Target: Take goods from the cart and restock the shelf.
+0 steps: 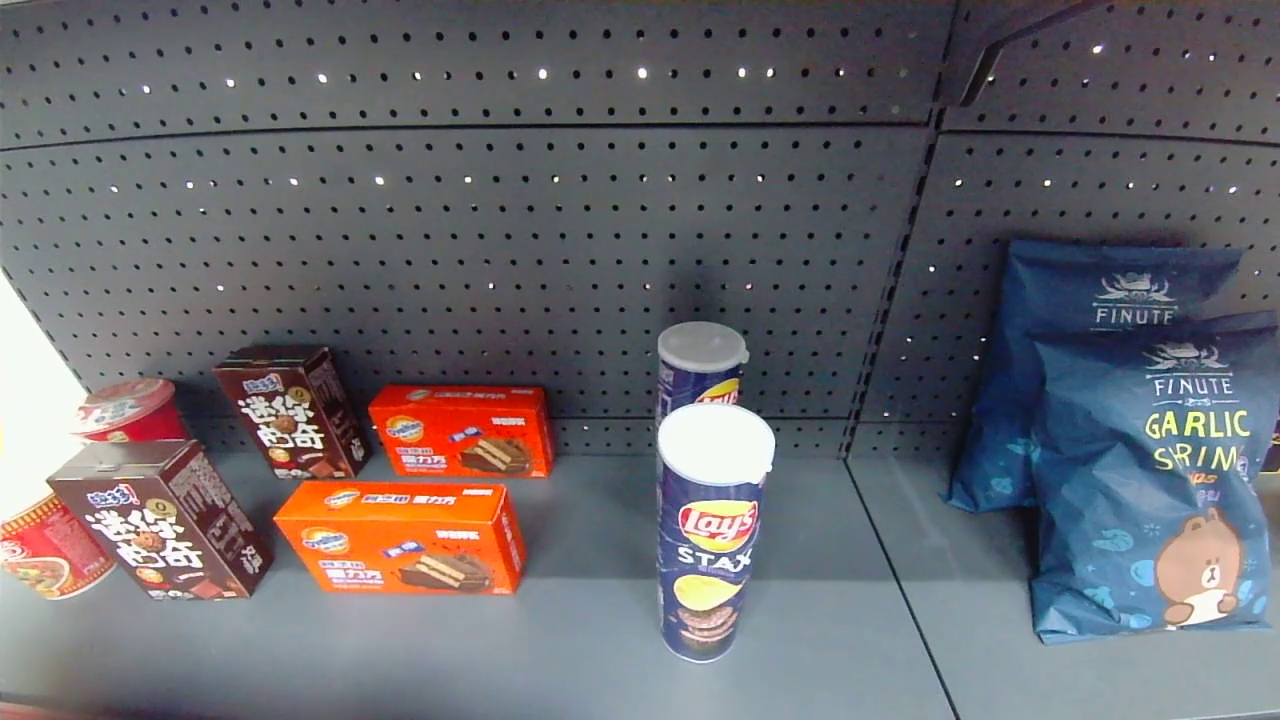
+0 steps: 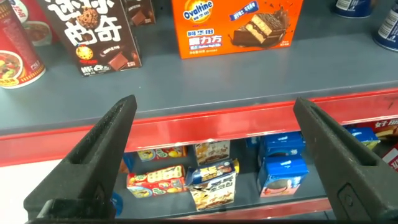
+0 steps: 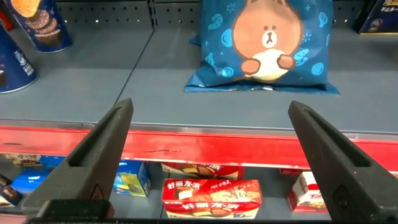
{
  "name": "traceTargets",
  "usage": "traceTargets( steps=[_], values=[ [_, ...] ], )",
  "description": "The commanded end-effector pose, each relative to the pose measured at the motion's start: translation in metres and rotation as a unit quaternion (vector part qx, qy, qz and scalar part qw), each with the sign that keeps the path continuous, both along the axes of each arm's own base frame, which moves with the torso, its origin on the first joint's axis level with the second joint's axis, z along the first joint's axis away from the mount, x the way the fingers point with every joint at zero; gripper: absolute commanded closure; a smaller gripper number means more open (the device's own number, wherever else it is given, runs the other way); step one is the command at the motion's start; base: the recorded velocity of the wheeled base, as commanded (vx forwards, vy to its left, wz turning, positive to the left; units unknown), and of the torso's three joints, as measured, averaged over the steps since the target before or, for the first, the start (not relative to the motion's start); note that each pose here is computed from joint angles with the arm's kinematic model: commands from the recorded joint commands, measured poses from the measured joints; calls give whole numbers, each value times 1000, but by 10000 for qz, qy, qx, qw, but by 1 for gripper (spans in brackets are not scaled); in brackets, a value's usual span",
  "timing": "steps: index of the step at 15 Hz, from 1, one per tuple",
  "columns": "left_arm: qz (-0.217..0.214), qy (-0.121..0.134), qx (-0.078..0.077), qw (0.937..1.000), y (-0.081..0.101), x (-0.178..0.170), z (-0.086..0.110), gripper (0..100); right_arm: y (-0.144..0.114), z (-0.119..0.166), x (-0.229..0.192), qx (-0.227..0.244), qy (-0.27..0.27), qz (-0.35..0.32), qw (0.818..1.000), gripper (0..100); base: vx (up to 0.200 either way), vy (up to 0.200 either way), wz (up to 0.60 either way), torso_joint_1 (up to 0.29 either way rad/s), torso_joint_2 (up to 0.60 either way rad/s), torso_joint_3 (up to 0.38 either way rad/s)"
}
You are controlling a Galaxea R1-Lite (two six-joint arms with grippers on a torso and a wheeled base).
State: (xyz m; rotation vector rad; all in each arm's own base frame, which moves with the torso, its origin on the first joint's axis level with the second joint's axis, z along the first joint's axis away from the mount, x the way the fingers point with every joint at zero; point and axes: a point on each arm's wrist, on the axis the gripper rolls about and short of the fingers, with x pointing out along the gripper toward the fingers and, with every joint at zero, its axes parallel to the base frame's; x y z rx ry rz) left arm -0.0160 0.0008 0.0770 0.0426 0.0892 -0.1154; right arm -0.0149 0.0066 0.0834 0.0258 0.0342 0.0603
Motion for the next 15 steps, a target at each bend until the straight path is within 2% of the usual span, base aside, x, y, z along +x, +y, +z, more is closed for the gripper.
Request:
traceTargets(
  steps=[1, 15],
  values=[
    [1, 3, 0, 10000, 0, 0, 0, 0, 0, 0, 0, 1, 6, 4, 10000, 0, 0, 0, 0, 0, 0, 0],
    [1, 10, 0, 10000, 0, 0, 0, 0, 0, 0, 0, -20, 20, 12, 10000, 0, 0, 0, 0, 0, 0, 0]
  ],
)
